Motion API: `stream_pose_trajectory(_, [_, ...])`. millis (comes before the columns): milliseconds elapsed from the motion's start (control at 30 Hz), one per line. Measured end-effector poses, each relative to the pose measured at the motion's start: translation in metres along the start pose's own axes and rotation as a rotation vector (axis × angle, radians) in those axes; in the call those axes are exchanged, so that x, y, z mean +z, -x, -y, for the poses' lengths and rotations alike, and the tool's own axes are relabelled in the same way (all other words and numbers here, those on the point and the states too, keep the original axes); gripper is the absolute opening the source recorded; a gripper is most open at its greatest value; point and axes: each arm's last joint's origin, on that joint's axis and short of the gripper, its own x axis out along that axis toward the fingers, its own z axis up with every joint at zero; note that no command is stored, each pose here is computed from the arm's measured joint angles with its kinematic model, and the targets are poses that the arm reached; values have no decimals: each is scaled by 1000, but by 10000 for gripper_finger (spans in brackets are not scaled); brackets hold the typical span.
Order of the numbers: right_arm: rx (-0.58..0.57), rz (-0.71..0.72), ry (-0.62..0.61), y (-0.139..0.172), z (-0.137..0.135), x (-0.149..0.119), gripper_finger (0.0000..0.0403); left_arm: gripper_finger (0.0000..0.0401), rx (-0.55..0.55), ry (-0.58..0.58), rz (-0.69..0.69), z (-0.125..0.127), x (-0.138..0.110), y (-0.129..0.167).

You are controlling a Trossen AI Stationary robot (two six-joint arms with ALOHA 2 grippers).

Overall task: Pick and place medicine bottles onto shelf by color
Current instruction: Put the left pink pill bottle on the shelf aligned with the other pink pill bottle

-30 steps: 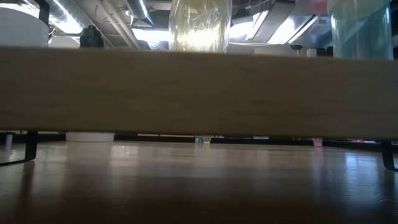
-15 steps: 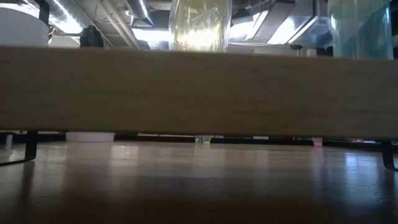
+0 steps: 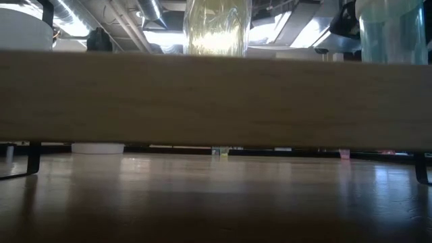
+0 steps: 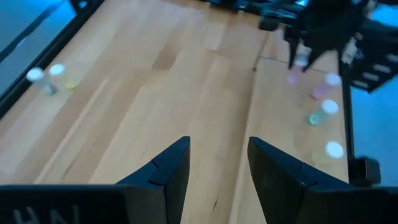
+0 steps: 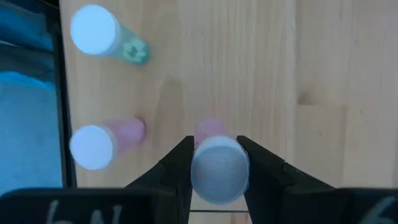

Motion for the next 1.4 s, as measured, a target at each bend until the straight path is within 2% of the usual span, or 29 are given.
stream_pose_trajectory(167, [-2, -4, 8, -1, 0, -1, 110, 155, -67, -75, 16, 11, -4, 6])
stream_pose_trajectory(600, [-3, -55, 139, -20, -3, -1, 110, 155, -94, -73, 26, 16, -6, 10])
stream_pose_trajectory(800, [1, -72, 130, -25, -4, -1, 113, 155, -91, -71, 28, 16, -6, 10])
stream_pose_trajectory(1067, [-2, -71, 59, -25, -4, -1, 118, 155, -90, -71, 29, 16, -5, 10])
stream_pose_trajectory(1400, [-1, -70, 55, -25, -4, -1, 119, 155, -90, -71, 29, 16, -5, 10])
